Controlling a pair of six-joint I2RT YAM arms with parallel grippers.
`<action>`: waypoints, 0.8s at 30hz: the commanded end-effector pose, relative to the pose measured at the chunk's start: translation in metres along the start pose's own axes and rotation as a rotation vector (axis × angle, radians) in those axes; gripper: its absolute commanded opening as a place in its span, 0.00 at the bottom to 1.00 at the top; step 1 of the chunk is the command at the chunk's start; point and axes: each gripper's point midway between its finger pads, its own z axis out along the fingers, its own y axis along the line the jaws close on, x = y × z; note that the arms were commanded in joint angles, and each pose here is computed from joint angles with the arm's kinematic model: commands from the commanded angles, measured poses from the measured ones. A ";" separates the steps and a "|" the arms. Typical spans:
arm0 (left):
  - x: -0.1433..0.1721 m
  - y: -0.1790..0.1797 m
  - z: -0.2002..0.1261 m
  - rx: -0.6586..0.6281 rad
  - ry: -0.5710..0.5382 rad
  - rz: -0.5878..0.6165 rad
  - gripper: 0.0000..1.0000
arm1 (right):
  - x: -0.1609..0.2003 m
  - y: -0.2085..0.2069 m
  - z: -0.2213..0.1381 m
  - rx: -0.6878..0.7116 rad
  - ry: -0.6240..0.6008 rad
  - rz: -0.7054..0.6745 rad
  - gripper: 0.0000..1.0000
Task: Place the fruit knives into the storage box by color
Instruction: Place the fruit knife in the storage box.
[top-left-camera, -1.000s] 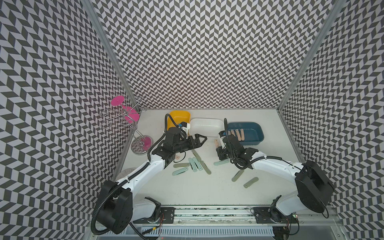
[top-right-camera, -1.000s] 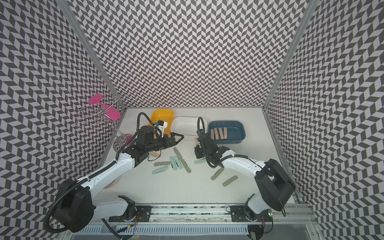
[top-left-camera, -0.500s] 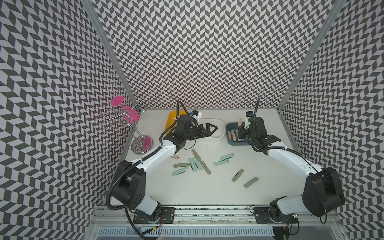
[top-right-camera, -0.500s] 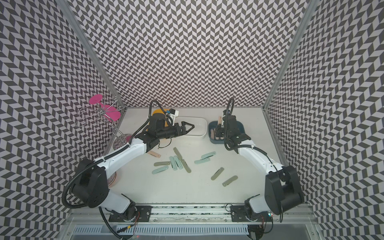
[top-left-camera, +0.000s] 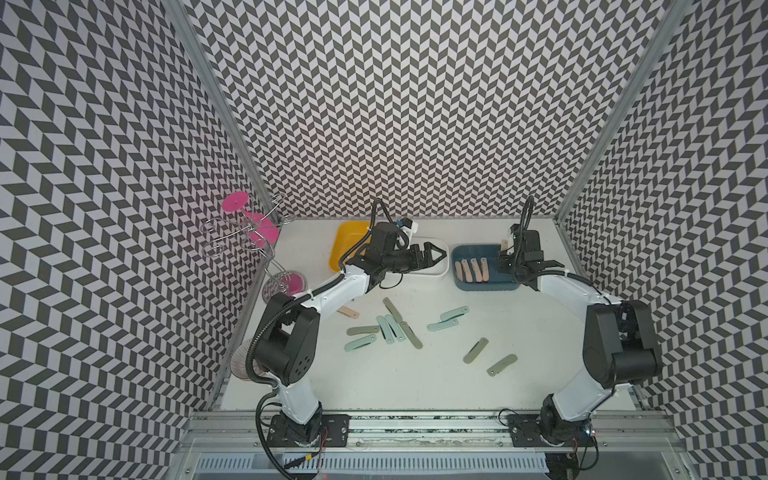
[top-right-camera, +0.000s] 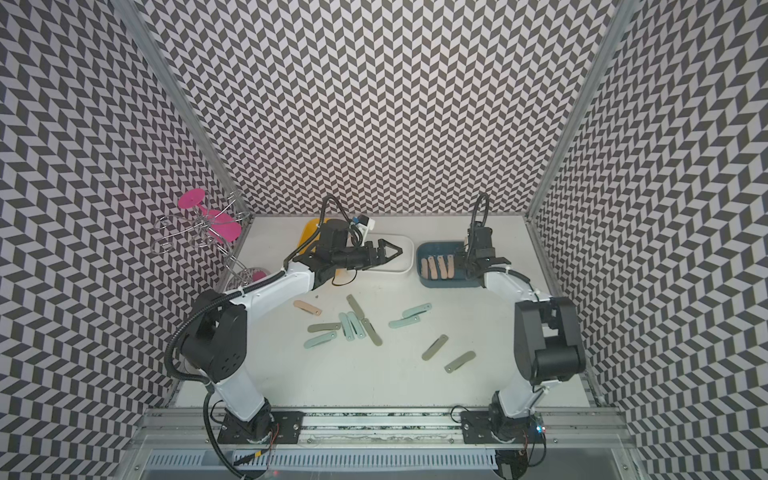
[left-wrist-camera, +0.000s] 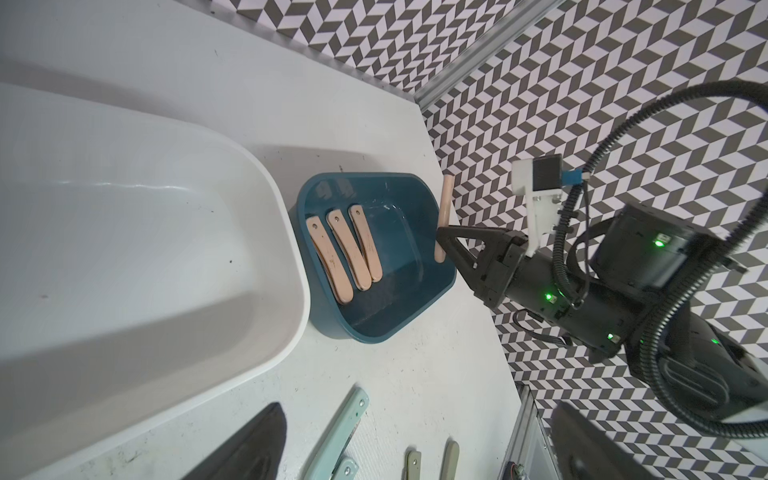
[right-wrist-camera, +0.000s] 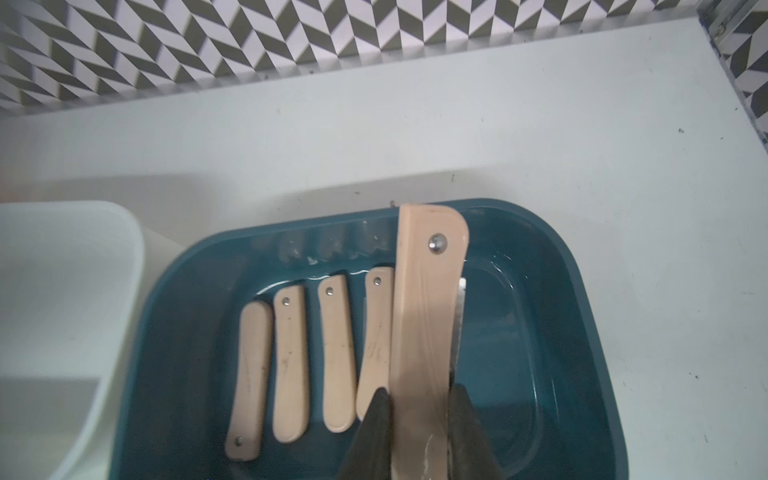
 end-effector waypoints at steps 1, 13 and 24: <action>-0.007 -0.016 0.001 0.061 -0.016 0.035 1.00 | -0.013 -0.004 0.010 0.007 -0.028 -0.024 0.13; -0.010 -0.012 -0.004 0.067 -0.030 0.021 1.00 | -0.002 0.000 0.044 -0.012 0.042 -0.032 0.12; -0.012 -0.010 -0.005 0.067 -0.037 0.015 1.00 | 0.015 0.003 0.063 -0.029 0.103 -0.042 0.12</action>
